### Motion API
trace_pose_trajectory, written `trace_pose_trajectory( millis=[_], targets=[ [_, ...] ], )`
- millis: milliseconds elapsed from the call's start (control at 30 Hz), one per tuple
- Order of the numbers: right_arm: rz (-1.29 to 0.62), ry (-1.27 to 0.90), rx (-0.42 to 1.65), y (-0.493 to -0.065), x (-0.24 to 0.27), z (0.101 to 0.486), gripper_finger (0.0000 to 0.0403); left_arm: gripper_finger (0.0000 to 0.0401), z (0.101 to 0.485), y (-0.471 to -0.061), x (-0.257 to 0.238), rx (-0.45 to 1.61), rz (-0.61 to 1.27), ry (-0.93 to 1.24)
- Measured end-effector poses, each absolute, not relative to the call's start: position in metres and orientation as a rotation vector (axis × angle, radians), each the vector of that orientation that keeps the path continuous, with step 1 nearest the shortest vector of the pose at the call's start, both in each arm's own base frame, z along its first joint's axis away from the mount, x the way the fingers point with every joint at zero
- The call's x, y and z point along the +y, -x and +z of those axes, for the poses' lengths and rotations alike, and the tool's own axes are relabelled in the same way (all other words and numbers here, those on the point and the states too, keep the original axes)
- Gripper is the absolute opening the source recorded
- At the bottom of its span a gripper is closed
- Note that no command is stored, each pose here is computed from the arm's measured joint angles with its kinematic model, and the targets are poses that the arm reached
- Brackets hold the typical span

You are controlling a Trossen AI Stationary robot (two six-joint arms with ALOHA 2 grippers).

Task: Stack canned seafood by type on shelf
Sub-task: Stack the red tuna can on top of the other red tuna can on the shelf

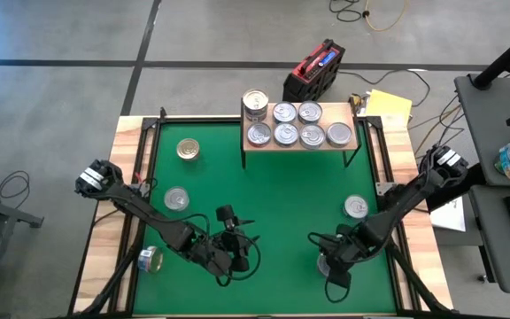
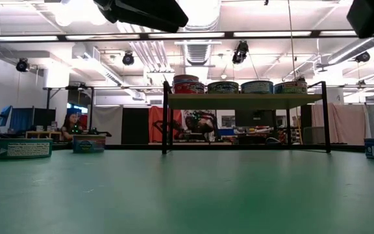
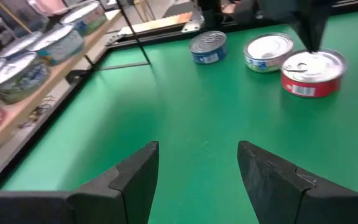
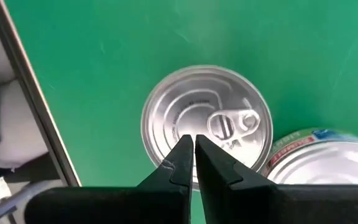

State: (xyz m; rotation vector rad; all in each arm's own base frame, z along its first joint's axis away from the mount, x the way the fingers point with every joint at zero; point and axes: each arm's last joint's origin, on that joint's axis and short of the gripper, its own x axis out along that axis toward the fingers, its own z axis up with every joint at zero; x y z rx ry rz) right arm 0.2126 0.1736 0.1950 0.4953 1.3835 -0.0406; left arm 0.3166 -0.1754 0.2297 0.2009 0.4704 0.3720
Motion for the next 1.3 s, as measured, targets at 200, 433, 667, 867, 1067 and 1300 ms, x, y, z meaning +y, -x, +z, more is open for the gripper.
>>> trace_pose_trajectory(
  millis=[200,433,667,867,1067,1300],
  targets=[
    [-0.072,-0.501,1.433,-0.213,0.175,0.185,0.0009,0.0203,0.23,-0.316,-0.175,0.467,0.389,-0.209],
    [-0.11,-0.461,1.455,-0.216,0.176,0.173,0.0009,0.0203,0.229,-0.316,-0.175,0.475,0.39,-0.216],
    [-0.112,-0.408,1.424,-0.22,0.177,0.166,0.0009,0.0203,0.225,-0.313,-0.173,0.509,0.397,-0.236],
    [-0.097,-0.364,1.318,-0.23,0.175,0.166,0.0009,0.0203,0.224,-0.311,-0.172,0.528,0.401,-0.248],
    [-0.146,-0.309,1.25,-0.24,0.165,0.165,0.0009,0.0203,0.225,-0.311,-0.172,0.533,0.401,-0.252],
    [-0.13,-0.243,1.151,-0.26,0.156,0.159,0.0009,0.0203,0.224,-0.31,-0.172,0.54,0.402,-0.252]
  ],
)
